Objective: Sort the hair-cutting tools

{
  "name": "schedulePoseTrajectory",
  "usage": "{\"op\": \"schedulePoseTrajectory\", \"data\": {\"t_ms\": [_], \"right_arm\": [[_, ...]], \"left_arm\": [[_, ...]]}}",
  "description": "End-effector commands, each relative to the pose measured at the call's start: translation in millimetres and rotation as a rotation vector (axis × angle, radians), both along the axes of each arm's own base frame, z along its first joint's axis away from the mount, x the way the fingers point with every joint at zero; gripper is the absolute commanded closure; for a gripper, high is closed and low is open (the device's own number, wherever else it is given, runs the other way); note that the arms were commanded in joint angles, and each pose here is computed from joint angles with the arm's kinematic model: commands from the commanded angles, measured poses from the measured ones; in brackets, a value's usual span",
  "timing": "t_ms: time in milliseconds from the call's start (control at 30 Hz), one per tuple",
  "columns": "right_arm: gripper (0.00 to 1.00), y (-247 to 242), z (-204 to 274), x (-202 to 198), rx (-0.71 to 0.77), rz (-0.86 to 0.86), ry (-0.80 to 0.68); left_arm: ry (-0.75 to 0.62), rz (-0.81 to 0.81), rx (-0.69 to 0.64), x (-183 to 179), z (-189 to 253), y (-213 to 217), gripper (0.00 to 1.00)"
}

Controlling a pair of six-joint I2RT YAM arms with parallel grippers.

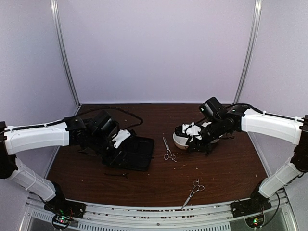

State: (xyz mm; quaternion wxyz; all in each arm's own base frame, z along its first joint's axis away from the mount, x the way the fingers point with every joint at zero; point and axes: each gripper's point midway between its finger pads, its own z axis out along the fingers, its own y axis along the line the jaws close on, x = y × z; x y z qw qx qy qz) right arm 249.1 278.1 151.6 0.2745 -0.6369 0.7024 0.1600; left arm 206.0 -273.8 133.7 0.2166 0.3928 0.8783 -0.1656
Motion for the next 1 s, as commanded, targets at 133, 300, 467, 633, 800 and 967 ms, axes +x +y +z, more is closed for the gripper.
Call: {"op": "schedulePoseTrajectory", "data": {"t_ms": [133, 300, 467, 633, 800, 967], "right_arm": [[0.65, 2.8, -8.4, -5.3, 0.001, 0.039, 0.030], [0.66, 1.4, -6.6, -5.0, -0.004, 0.038, 0.023], [0.66, -0.2, -8.7, -3.9, -0.018, 0.035, 0.019], [0.66, -0.3, -10.4, -4.3, -0.024, 0.036, 0.028], [0.66, 0.7, -11.7, -5.4, -0.027, 0.037, 0.042], [0.67, -1.2, -10.2, -4.8, -0.030, 0.032, 0.026]], "left_arm": [[0.002, 0.073, 0.201, -9.7, -58.4, 31.0, 0.04], [0.031, 0.016, 0.223, -17.5, -77.1, 31.6, 0.26], [-0.007, 0.009, 0.265, -15.9, -85.3, 36.0, 0.32], [-0.019, -0.019, 0.287, -9.2, -92.0, 29.4, 0.35], [-0.039, -0.074, 0.318, -0.4, -93.5, 20.0, 0.41], [0.014, -0.107, 0.338, -7.2, -104.9, 18.4, 0.53]]}}
